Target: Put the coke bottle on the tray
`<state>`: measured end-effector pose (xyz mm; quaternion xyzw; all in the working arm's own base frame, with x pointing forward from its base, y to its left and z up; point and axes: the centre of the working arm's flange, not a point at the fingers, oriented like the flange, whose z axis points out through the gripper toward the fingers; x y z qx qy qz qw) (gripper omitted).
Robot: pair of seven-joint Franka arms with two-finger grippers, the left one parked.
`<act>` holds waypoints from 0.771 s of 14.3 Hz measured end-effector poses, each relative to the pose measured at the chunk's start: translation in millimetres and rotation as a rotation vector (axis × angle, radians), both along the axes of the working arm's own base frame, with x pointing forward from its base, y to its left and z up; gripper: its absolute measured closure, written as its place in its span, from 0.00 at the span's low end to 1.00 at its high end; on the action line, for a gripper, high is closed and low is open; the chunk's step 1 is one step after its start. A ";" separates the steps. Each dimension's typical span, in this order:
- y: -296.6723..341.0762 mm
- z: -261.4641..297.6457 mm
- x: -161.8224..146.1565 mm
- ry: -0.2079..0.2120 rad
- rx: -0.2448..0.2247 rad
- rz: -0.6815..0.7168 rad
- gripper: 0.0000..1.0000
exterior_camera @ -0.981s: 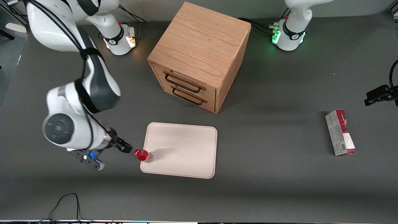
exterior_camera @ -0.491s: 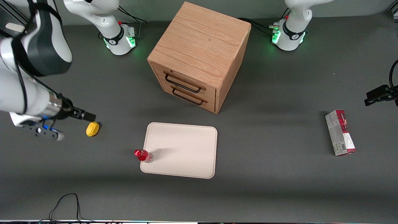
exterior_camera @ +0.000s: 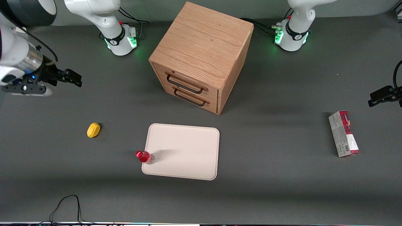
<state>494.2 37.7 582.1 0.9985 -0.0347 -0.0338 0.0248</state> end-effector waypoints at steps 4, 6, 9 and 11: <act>-6.2 -0.2 11.1 -0.036 0.016 -0.008 0.00; -4.3 -7.0 24.8 -0.013 0.017 -0.006 0.00; -7.5 2.7 28.9 0.024 0.028 -0.014 0.00; -10.3 16.0 25.2 0.030 0.036 -0.014 0.00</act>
